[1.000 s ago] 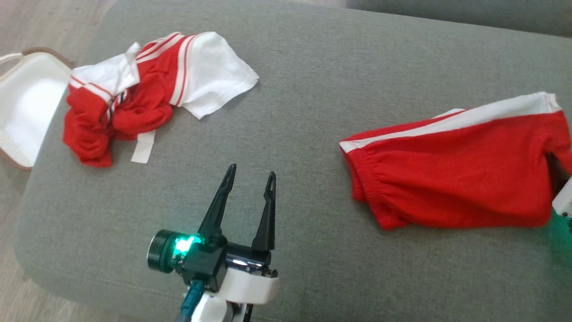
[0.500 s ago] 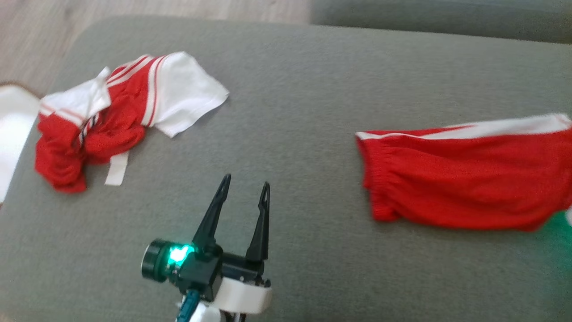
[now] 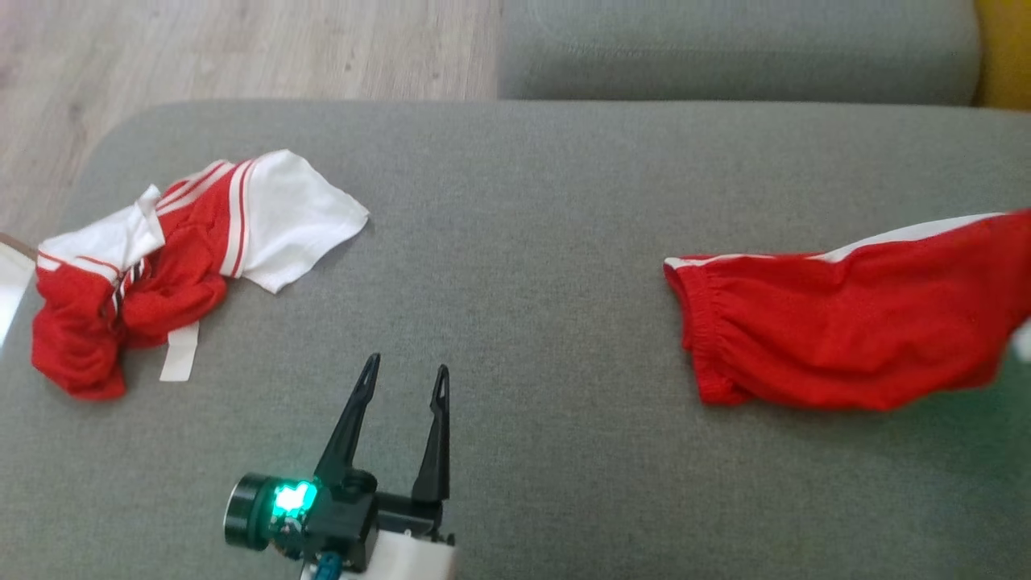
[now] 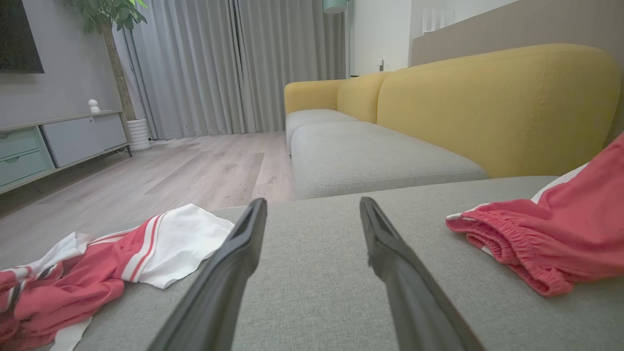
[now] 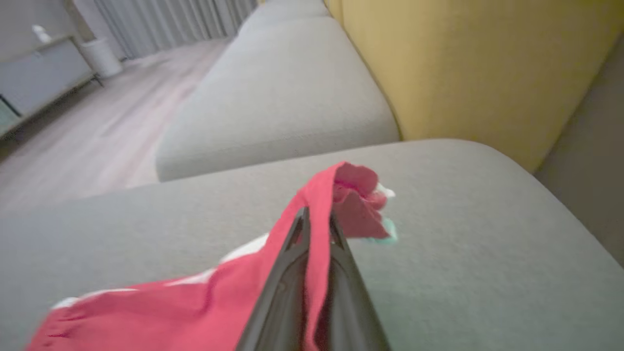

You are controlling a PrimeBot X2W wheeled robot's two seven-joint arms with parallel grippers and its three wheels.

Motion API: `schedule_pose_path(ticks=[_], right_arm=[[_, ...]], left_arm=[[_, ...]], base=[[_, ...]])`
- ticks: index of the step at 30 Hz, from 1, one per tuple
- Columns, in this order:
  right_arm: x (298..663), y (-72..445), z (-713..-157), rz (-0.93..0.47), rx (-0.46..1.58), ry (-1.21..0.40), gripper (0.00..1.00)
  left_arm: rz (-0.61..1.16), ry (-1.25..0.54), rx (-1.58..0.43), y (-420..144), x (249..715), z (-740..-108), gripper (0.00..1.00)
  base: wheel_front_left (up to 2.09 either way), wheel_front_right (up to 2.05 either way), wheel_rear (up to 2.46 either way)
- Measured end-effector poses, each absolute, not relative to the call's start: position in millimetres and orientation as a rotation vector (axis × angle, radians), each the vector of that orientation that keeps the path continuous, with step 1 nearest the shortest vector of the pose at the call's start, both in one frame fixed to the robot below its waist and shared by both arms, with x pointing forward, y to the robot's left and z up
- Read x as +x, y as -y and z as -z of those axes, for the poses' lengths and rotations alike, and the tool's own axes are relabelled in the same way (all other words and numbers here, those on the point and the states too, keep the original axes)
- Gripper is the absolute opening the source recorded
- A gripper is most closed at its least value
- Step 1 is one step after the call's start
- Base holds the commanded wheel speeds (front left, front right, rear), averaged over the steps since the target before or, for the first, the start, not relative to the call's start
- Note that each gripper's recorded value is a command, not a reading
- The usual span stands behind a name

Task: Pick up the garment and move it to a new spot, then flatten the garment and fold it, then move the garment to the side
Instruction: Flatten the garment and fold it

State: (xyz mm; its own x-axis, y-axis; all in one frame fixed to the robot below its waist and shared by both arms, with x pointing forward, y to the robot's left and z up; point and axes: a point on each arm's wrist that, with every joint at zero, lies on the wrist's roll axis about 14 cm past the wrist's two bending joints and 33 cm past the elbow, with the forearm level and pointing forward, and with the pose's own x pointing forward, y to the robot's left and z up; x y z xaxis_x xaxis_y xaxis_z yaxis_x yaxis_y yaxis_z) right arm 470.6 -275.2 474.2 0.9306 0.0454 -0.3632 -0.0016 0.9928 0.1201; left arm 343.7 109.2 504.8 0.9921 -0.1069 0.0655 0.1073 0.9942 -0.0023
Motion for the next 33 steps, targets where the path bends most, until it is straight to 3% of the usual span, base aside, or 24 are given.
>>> schedule_pose_path(ticks=[9, 17, 19, 25, 31, 32, 33], right_arm=[[451.2, 149.3, -502.0, -0.312, 0.173, -0.283, 0.00], [410.2, 28.2, -471.8, -0.580, 0.221, -0.423, 0.00], [400.2, 15.7, -459.8, -0.608, 0.224, -0.463, 1.00], [394.2, 21.1, -464.1, -0.593, 0.265, -0.402, 1.00], [395.6, 76.1, -459.8, -0.475, 0.202, -0.346, 1.00], [395.1, 81.3, -456.8, -0.469, 0.175, -0.351, 0.83], [395.4, 85.0, -454.6, -0.465, 0.153, -0.353, 0.22]], left_arm=[[0.098, 0.073, 0.009, -116.2, 323.5, -505.4, 1.00], [0.078, 0.053, -0.018, -122.4, 317.1, -500.3, 1.00], [0.070, 0.048, -0.022, -124.0, 316.4, -499.0, 1.00], [0.062, 0.050, -0.037, -125.7, 316.1, -500.1, 1.00], [0.051, 0.040, -0.048, -127.6, 312.8, -497.1, 1.00], [0.048, 0.040, -0.047, -128.3, 312.4, -496.9, 1.00], [0.045, 0.041, -0.047, -129.0, 312.3, -497.3, 1.00]], base=[[0.00, 0.00, 0.00], [0.00, 0.00, 0.00], [0.00, 0.00, 0.00], [0.00, 0.00, 0.00], [0.00, 0.00, 0.00], [0.00, 0.00, 0.00], [0.00, 0.00, 0.00]])
